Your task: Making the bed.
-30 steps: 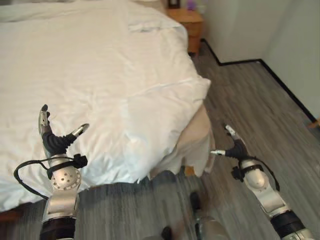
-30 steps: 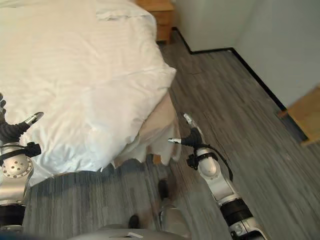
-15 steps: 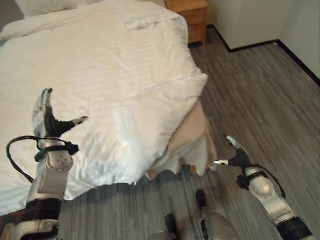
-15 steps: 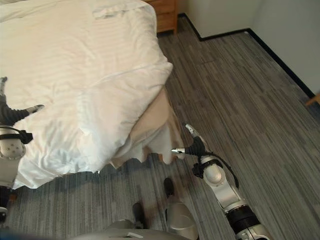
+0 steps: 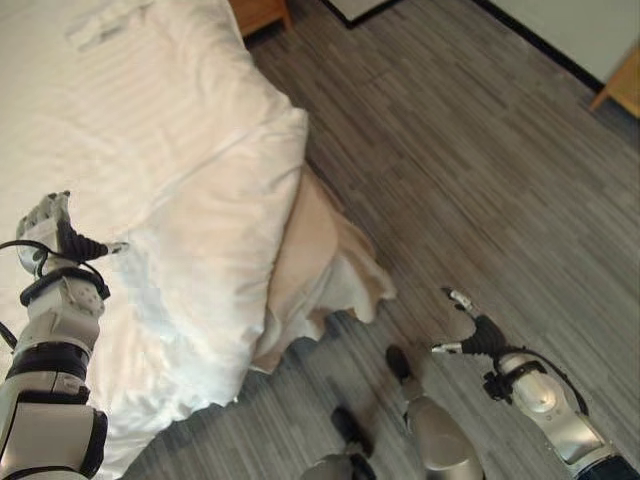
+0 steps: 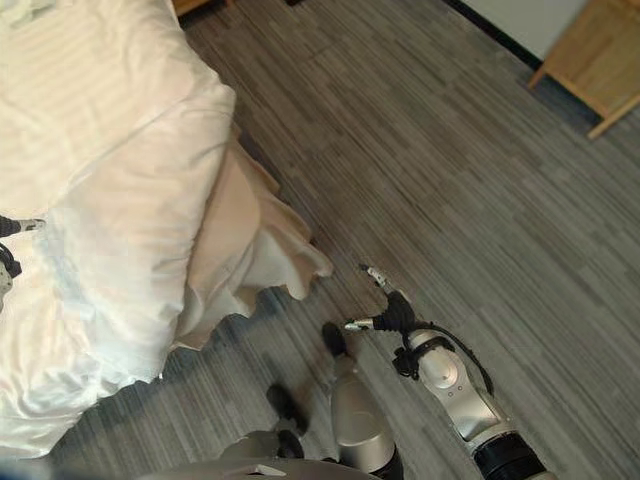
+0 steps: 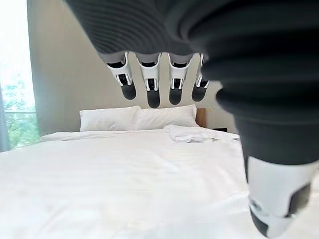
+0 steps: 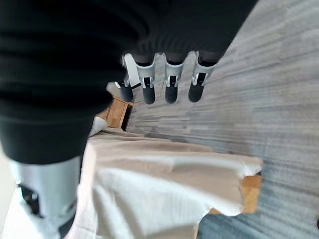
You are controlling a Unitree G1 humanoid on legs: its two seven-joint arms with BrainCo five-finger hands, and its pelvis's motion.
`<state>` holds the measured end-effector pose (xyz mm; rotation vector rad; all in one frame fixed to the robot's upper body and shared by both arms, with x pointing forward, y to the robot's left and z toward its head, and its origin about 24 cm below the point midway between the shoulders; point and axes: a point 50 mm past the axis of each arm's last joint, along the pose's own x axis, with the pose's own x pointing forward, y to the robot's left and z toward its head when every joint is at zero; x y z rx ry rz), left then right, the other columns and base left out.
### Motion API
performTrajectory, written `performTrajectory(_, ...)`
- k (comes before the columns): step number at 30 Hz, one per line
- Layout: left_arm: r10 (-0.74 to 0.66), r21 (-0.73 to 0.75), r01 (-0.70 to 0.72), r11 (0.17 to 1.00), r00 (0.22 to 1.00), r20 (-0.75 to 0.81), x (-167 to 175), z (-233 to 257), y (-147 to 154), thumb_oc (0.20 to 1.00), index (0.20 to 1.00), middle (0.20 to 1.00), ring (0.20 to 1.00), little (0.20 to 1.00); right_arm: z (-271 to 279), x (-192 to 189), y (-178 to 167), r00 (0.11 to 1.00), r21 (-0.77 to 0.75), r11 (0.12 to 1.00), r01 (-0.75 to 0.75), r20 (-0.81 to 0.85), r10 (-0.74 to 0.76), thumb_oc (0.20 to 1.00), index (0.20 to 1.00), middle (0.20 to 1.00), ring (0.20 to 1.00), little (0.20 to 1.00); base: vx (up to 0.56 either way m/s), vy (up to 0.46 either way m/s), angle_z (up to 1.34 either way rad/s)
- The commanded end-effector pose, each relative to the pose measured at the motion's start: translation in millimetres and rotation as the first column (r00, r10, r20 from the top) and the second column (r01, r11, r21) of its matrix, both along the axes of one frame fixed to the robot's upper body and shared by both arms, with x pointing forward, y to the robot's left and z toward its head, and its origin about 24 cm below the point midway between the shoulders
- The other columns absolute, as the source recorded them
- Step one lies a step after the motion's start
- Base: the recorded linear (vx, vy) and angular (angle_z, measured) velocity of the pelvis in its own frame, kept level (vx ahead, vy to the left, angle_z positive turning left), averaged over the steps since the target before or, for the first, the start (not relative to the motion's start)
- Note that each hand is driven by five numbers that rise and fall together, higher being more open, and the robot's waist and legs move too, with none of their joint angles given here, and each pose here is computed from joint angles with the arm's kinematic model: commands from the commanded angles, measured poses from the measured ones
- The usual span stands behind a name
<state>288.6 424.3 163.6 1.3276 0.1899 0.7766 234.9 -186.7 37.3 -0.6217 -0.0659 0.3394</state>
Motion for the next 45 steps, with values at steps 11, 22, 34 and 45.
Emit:
performTrajectory(11,0.204,-0.195,-0.318,0.928,0.870,-0.449,-82.4,-106.1,36.5,1.000,1.000,1.000,1.000,1.000,32.3,11.0,37.3,0.974,0.080,0.980,-0.183,0.152,0.169,1.000,1.000,1.000,1.000,1.000,0.02,-0.027,-0.21)
performTrajectory(22,0.137,-0.231,-0.224,0.947,0.930,-0.342,-52.5,-72.0,33.5,0.200,0.200,0.200,0.200,0.200,24.2,8.0,28.0,0.986,0.110,0.982,-0.154,0.086,0.145,1.000,1.000,1.000,1.000,1.000,-0.01,-0.025,-0.01)
performTrajectory(34,-0.671,0.227,0.637,0.736,0.646,0.363,67.8,113.4,-174.9,0.200,0.200,0.200,0.200,0.200,-23.4,-21.0,26.9,0.989,0.116,0.988,-0.105,-0.094,0.116,1.000,1.000,1.000,1.000,1.000,-0.02,-0.053,0.14)
performTrajectory(45,-0.773,-0.365,0.837,0.407,0.529,0.350,68.1,-29.6,-277.3,1.000,1.000,1.000,1.000,1.000,-69.3,-24.8,38.8,0.939,-0.013,0.986,-0.166,-0.307,0.154,1.000,1.000,1.000,1.000,1.000,-0.05,0.035,-0.47)
